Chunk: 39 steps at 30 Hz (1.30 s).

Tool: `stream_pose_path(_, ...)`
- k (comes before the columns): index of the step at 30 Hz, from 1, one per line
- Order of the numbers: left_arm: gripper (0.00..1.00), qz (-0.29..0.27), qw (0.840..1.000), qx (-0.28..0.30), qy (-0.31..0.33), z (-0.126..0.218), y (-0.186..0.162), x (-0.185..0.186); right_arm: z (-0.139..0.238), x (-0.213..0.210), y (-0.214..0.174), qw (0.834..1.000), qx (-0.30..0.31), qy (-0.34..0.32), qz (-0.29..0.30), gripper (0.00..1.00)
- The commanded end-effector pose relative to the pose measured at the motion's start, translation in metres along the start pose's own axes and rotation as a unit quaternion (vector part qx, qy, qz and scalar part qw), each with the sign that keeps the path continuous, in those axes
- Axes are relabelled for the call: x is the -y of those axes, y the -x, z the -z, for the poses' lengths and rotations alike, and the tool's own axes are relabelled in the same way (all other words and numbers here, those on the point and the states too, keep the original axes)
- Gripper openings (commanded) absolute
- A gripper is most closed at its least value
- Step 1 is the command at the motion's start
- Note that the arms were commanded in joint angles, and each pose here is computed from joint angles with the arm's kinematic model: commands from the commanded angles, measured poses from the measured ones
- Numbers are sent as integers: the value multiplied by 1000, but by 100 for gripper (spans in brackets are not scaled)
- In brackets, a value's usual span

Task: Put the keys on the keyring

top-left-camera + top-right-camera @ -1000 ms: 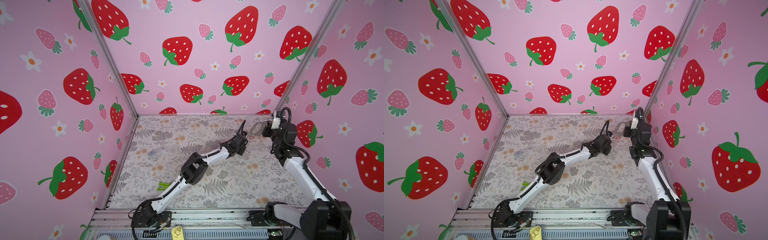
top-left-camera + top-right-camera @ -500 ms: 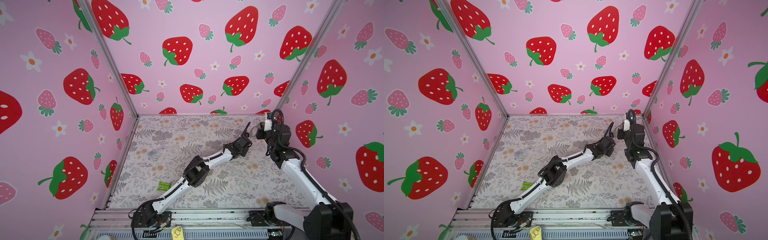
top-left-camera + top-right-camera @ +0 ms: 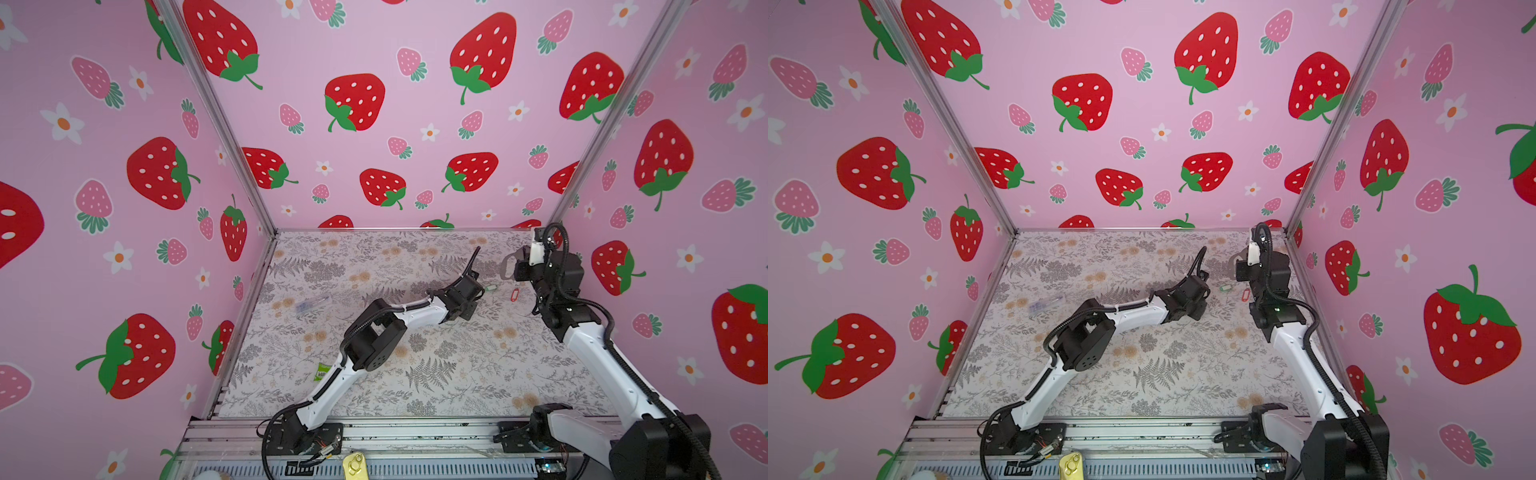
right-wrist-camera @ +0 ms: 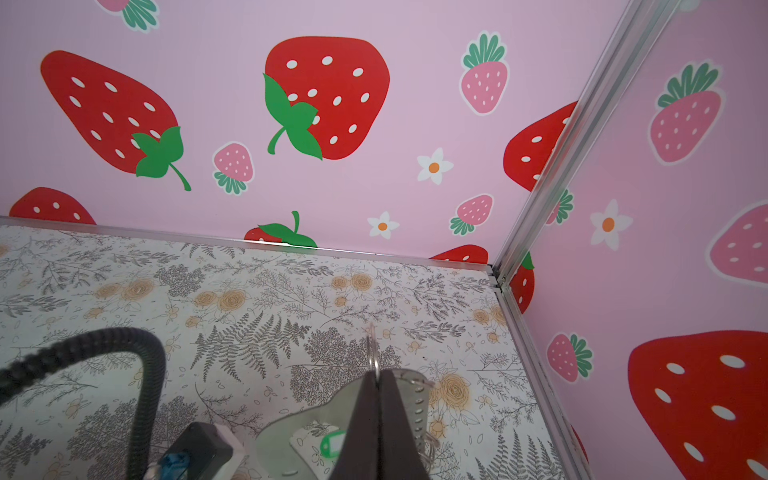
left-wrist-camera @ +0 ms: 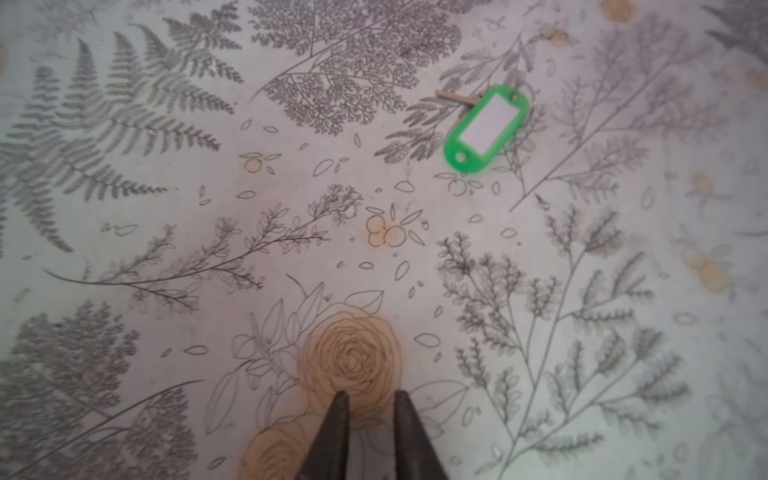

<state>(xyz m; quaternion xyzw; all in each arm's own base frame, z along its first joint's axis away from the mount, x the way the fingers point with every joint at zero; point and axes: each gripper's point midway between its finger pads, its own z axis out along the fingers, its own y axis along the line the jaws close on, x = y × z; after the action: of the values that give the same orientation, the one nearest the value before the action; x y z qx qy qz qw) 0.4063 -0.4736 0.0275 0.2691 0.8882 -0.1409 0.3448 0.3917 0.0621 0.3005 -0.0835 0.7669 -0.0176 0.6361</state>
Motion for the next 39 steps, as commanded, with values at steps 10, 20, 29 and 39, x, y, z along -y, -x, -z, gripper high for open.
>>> stream_pose_path(10,46,78,975,142,-153,-16,91,48,1,8,9,1000,21,-14,-12,0)
stream_pose_path(20,51,73,982,143,-95,-56,79,48,2,7,2,1000,18,-14,-13,0)
stream_pose_path(29,51,76,981,166,-57,-69,75,52,8,7,-5,1000,16,-14,-14,0)
stream_pose_path(39,50,98,981,169,0,-66,75,37,12,0,-9,1000,24,-9,-5,0)
